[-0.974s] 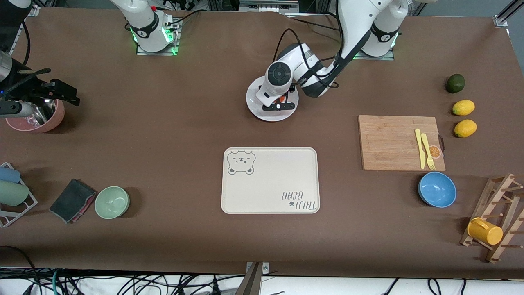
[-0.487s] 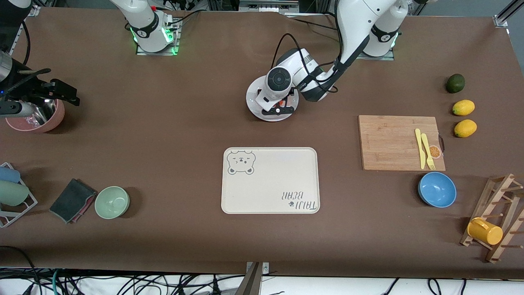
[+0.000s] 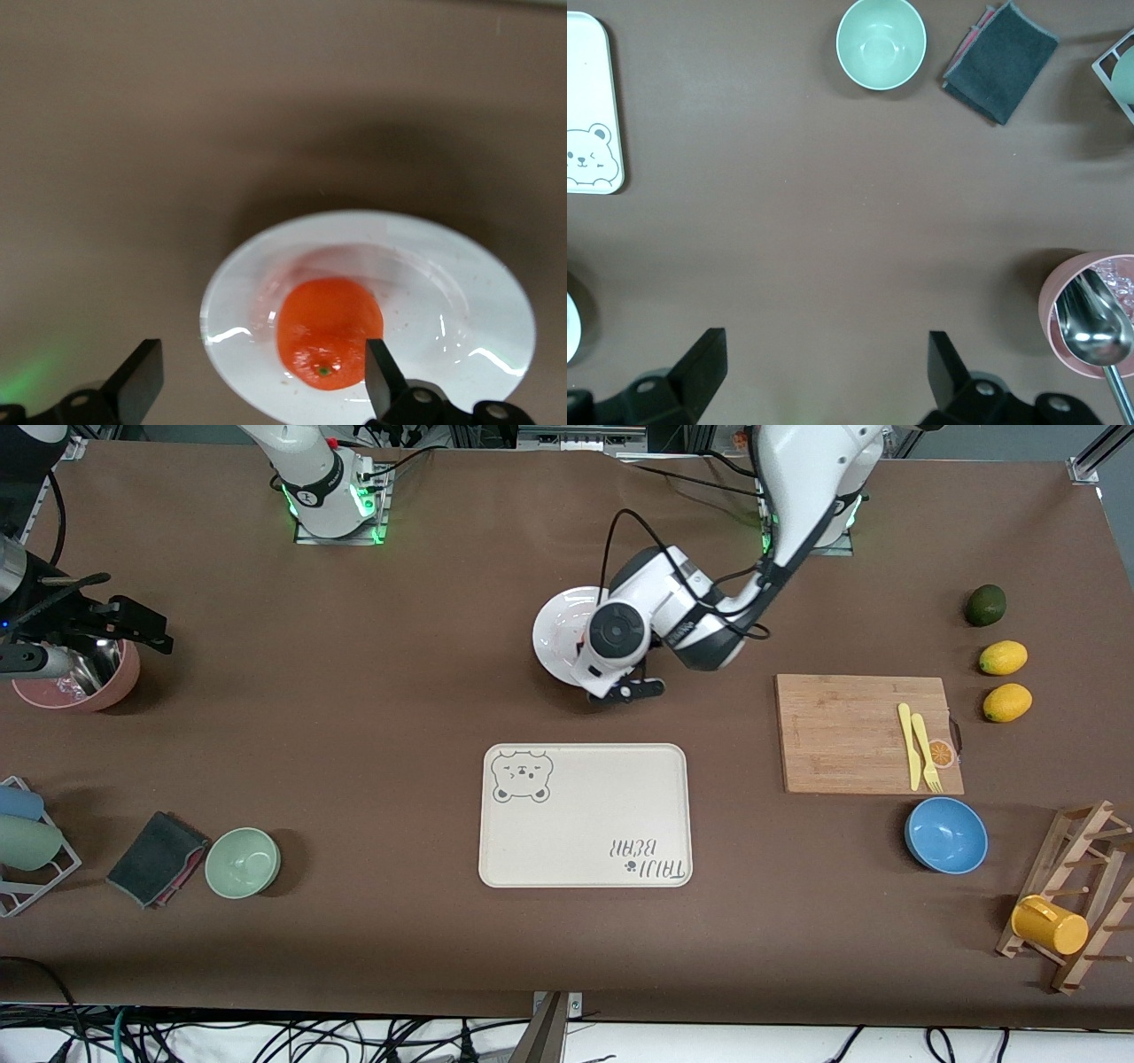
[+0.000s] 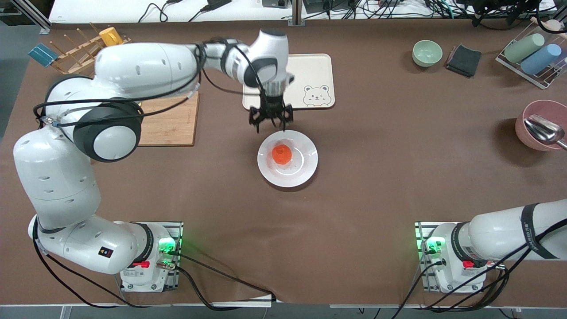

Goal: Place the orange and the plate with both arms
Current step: 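Lower the orange onto the white plate and open the left gripper, then withdraw the left gripper while the right gripper reaches toward the plate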

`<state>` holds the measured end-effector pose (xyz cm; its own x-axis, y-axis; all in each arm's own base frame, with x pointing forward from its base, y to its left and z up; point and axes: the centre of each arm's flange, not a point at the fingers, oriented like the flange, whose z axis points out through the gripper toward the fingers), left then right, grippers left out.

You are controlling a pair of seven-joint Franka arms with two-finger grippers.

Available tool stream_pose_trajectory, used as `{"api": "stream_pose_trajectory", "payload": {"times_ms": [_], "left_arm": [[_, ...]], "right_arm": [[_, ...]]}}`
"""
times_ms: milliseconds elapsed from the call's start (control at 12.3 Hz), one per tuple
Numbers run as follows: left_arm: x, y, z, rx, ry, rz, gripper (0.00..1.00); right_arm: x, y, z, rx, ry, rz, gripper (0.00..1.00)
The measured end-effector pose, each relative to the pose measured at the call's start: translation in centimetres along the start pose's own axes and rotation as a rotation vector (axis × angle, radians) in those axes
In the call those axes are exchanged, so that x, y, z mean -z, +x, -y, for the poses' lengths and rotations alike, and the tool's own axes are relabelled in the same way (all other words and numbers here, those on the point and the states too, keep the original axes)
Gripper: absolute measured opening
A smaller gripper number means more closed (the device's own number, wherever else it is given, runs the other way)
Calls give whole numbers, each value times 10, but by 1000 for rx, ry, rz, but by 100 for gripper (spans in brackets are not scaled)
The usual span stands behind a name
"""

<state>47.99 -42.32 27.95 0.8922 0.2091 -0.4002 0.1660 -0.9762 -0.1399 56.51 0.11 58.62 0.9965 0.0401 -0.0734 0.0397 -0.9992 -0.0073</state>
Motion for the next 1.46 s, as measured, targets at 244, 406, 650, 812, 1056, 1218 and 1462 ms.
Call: {"api": "stream_pose_trajectory", "payload": {"times_ms": [244, 406, 650, 812, 1056, 1218, 1462], "left_arm": [[68, 54, 58, 89, -42, -1, 100], [101, 92, 112, 123, -71, 15, 100], [130, 146, 208, 123, -127, 32, 100], [137, 172, 271, 99, -133, 21, 100], [139, 200, 358, 61, -114, -12, 100], [141, 210, 408, 11, -133, -23, 100], [165, 201, 448, -34, -146, -72, 100]], "right_arm": [[-5, -2, 5, 10, 1, 32, 100], [-22, -5, 17, 27, 12, 115, 100], [-70, -2, 40, 41, 157, 269, 100], [-117, 2, 72, 44, 324, 348, 100], [-181, 0, 119, -7, 550, 387, 100], [-209, -10, 171, 3, 639, 418, 100], [-262, -15, 222, 104, 766, 434, 100]]}}
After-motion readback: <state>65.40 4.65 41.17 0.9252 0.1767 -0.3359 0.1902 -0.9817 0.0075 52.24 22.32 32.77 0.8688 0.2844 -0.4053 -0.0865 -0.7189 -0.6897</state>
